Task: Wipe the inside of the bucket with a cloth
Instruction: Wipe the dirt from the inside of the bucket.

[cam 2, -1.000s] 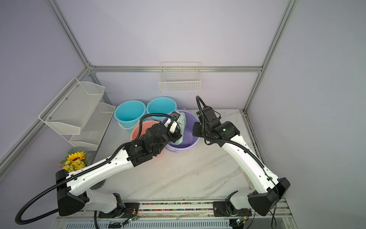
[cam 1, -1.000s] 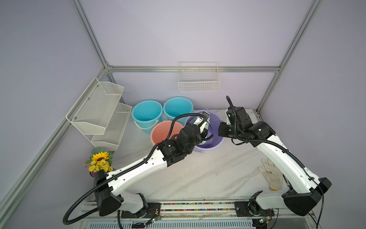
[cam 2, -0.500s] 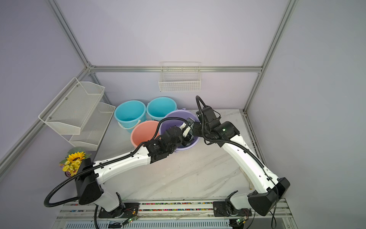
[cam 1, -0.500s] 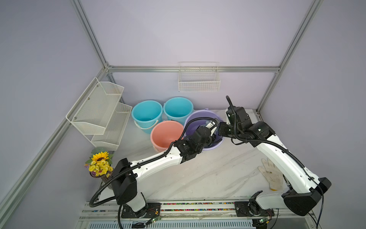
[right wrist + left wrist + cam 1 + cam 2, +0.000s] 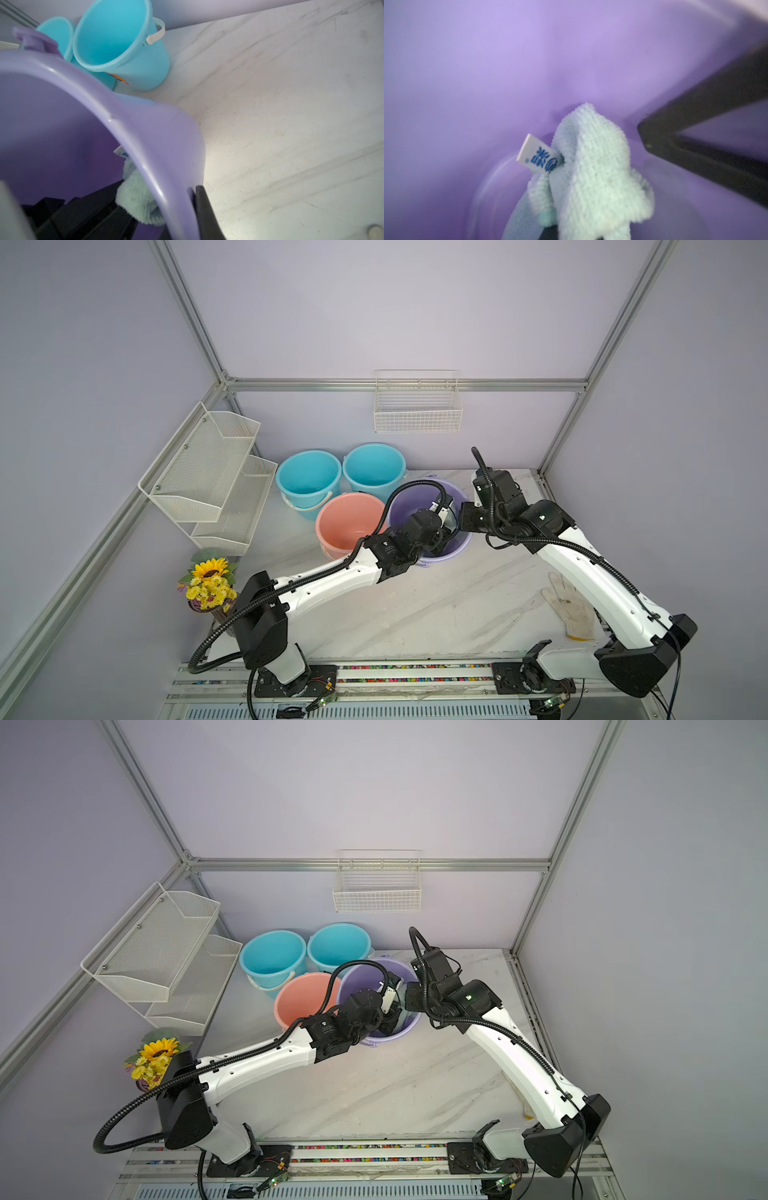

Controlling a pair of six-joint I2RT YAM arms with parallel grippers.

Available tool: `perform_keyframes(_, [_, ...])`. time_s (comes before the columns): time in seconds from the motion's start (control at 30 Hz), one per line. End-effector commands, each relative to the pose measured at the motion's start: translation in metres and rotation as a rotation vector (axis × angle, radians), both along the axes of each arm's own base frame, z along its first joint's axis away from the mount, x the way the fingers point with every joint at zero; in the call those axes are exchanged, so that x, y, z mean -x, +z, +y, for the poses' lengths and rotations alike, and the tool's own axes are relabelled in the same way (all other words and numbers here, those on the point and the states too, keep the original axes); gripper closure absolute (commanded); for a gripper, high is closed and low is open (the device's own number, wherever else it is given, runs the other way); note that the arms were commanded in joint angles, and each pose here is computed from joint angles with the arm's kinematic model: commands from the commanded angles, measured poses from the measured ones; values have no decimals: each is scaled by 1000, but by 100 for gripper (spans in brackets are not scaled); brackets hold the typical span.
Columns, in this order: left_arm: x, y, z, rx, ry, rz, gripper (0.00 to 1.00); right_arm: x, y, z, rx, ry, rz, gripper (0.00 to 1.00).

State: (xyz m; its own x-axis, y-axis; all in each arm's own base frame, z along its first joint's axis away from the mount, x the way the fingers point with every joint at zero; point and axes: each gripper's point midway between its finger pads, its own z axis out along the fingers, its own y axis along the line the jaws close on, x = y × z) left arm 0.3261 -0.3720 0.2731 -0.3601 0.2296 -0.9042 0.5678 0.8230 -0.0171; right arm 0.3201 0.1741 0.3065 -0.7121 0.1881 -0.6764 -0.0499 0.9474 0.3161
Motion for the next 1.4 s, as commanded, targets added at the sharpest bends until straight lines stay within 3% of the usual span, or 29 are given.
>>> perform_keyframes(0.0, [12,69,-7,295,-10,75,100,-10,64,2,-189,-28,-255,100])
perform_keyframes(0.27, [18,174,4,862,-15,69,100,-12,87,7,-268,31,-521,100])
perform_keyframes(0.43, [21,217,17,1134,-57,-61,100,-18,99,9,-302,25,-609,100])
perform_keyframes(0.63, [-1,209,-3,1157,-33,-71,100,-19,117,7,-335,-2,-662,100])
perform_keyframes(0.77, [-20,186,-5,1137,66,-78,100,-14,126,2,-343,-29,-696,100])
perform_keyframes(1.13, [-84,143,23,1084,351,-116,100,-1,130,14,-364,3,-727,100])
perform_keyframes(1.37, [-118,115,42,971,531,-143,100,5,129,28,-365,30,-727,100])
